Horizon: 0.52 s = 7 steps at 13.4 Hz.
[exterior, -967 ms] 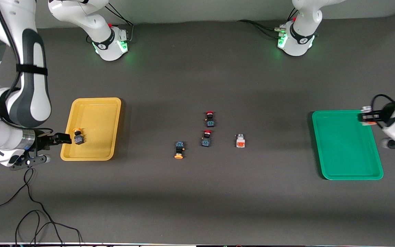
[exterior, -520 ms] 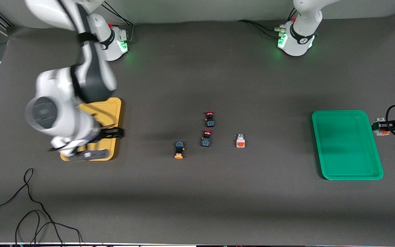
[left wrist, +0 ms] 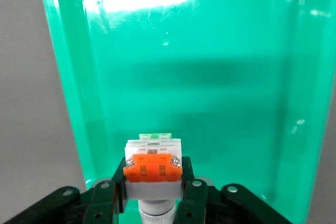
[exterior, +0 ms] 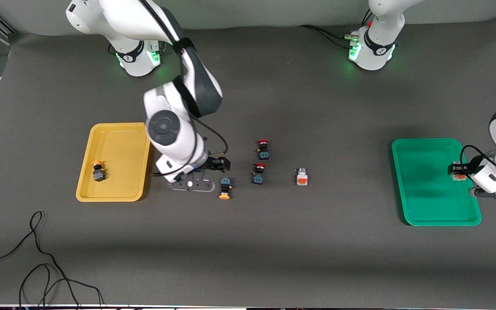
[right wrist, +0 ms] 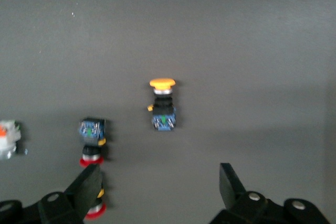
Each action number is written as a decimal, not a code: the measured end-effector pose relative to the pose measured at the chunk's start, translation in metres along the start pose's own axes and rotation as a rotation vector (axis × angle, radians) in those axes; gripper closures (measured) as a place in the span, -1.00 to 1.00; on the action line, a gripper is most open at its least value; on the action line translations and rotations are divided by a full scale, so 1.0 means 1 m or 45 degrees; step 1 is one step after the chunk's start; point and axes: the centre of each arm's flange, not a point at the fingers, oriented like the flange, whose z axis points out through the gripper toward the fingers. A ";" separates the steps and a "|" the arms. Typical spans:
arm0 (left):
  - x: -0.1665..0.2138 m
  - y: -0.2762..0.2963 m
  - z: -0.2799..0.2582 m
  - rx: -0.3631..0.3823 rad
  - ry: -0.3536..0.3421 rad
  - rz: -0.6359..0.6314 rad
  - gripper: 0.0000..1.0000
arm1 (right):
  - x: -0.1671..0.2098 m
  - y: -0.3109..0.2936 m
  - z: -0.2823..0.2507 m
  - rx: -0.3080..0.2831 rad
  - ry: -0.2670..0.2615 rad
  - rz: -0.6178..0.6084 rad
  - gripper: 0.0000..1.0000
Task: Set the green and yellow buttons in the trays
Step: 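Grasp another yellow button with the right gripper while the left releases the block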
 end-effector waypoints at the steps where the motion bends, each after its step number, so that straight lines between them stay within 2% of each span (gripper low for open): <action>1: 0.001 -0.005 0.016 -0.010 0.007 -0.005 0.16 | 0.001 -0.005 0.021 -0.018 0.020 0.011 -1.00; 4: 0.008 -0.010 0.052 -0.028 0.049 -0.009 0.16 | 0.006 -0.005 0.085 -0.074 0.056 0.027 -1.00; 7: 0.011 -0.011 0.071 -0.036 0.064 -0.010 0.16 | 0.005 -0.007 0.140 -0.077 0.084 0.039 -1.00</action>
